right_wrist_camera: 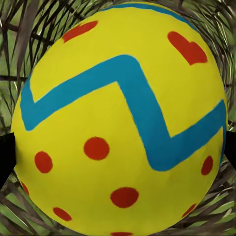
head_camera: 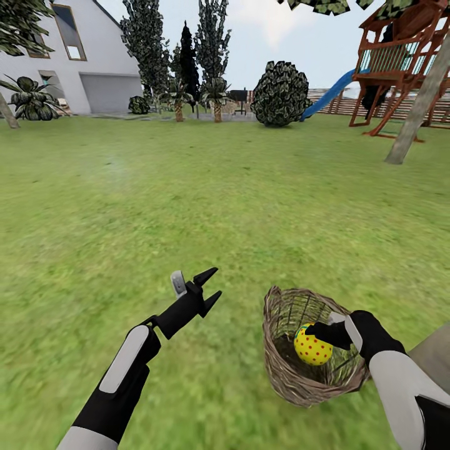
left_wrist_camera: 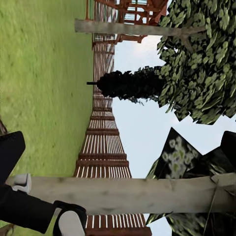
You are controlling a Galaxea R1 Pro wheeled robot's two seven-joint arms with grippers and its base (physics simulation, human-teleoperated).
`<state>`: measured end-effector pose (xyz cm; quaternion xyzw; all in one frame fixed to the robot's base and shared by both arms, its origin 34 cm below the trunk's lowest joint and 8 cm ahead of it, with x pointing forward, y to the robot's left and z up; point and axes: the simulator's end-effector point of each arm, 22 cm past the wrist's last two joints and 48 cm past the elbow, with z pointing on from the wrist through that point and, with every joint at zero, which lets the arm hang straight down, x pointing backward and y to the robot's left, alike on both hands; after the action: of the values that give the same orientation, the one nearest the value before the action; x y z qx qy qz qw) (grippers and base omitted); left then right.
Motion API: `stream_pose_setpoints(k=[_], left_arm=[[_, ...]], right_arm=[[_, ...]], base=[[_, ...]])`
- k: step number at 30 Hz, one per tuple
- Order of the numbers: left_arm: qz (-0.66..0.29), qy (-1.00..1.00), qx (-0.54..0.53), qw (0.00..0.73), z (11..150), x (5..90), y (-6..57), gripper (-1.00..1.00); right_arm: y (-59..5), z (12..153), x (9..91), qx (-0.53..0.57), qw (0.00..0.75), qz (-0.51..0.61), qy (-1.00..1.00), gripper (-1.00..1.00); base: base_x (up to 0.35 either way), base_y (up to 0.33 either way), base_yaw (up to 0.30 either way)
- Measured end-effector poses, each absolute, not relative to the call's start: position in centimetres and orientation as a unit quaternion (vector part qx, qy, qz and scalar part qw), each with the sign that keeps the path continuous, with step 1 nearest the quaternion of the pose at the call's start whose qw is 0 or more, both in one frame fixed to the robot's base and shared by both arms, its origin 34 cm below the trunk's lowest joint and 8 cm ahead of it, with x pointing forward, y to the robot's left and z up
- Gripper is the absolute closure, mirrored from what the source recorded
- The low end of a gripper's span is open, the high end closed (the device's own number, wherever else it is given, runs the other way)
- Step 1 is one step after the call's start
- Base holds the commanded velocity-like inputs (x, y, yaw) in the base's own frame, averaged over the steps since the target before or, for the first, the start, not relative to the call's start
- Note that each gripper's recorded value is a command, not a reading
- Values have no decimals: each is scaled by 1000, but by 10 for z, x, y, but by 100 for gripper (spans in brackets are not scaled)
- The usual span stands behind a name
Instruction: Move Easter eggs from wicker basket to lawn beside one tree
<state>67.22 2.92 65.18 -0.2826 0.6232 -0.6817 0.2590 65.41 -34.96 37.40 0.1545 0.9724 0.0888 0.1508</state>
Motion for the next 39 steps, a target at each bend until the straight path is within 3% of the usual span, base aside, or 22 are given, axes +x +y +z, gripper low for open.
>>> stream_pose_setpoints(k=[28,39], left_arm=[[-692,629,-246,256,738,687,23,-100],[-702,619,-249,251,766,691,23,-100]], right_arm=[[-345,436,671,153,154,94,972,100],[-343,457,673,153,150,96,972,100]], base=[[39,0,0],[-48,43,-90]])
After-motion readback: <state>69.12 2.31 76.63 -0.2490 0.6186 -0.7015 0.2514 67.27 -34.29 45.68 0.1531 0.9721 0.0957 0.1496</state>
